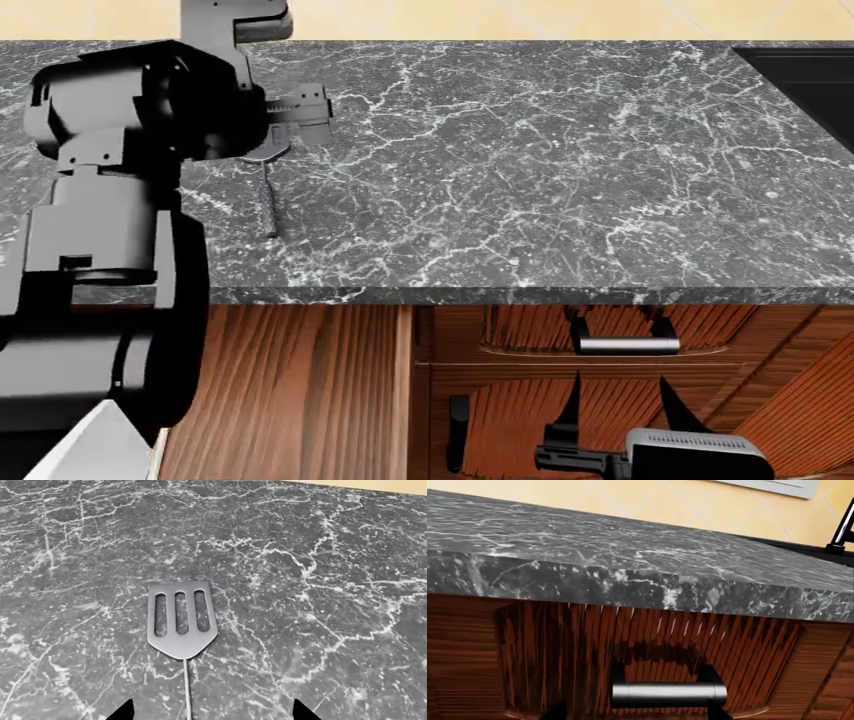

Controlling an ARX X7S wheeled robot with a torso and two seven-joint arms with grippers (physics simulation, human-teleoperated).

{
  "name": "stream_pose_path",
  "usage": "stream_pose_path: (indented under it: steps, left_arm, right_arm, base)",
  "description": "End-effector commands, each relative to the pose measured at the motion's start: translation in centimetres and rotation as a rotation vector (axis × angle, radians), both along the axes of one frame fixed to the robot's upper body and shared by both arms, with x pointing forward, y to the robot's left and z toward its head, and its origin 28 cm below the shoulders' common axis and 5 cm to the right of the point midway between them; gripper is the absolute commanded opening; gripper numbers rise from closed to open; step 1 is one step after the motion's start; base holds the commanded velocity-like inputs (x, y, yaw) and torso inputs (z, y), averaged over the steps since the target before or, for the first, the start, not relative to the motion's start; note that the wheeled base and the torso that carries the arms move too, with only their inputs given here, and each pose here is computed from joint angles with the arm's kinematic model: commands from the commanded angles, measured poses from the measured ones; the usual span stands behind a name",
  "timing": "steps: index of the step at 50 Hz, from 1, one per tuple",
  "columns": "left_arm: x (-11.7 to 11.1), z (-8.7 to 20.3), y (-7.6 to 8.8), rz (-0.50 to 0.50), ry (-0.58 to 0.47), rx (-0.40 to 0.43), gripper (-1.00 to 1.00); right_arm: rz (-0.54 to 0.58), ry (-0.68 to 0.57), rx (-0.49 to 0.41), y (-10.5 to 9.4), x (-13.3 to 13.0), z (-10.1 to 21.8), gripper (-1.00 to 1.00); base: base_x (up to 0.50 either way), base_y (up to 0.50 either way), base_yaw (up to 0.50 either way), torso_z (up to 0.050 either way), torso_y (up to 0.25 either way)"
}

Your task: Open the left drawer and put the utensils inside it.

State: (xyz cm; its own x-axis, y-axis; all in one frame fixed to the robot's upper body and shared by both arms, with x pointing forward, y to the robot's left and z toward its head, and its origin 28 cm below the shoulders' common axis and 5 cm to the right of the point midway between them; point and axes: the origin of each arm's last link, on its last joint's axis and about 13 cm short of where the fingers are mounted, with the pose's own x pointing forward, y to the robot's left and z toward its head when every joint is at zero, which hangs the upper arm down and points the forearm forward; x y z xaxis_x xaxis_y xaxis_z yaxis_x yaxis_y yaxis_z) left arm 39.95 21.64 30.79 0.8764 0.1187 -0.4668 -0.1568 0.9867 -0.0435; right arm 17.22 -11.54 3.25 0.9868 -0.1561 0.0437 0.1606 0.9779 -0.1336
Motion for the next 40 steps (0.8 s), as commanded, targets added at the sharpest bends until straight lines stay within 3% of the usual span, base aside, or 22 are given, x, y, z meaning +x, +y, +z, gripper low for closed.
stream_pose_path:
  steps: [1, 8, 23, 40]
  left_arm:
    - [-0.6, 0.4, -0.6, -0.010, 0.148, -0.010, 1.00]
    - [-0.4, 0.0, -0.8, -0.029, 0.163, -0.052, 1.00]
    - [0.7, -1.8, -0.2, 0.027, 0.186, -0.010, 1.00]
    - [0.8, -2.9, -0.1, 0.015, 0.206, -0.008, 1.00]
  right_arm:
    - [-0.001, 0.006, 0.000, 0.0, -0.1, -0.1, 1.00]
    - [-0.001, 0.006, 0.000, 0.0, -0.1, -0.1, 1.00]
    - [-0.001, 0.006, 0.000, 0.0, -0.1, -0.1, 1.00]
    - [-0.001, 0.006, 0.000, 0.0, -0.1, -0.1, 1.00]
  base:
    - [0.00, 0.00, 0.00, 0.000, 0.000]
    - [0.00, 0.00, 0.00, 0.000, 0.000]
    - [0.00, 0.00, 0.00, 0.000, 0.000]
    - [0.00, 0.00, 0.00, 0.000, -0.108]
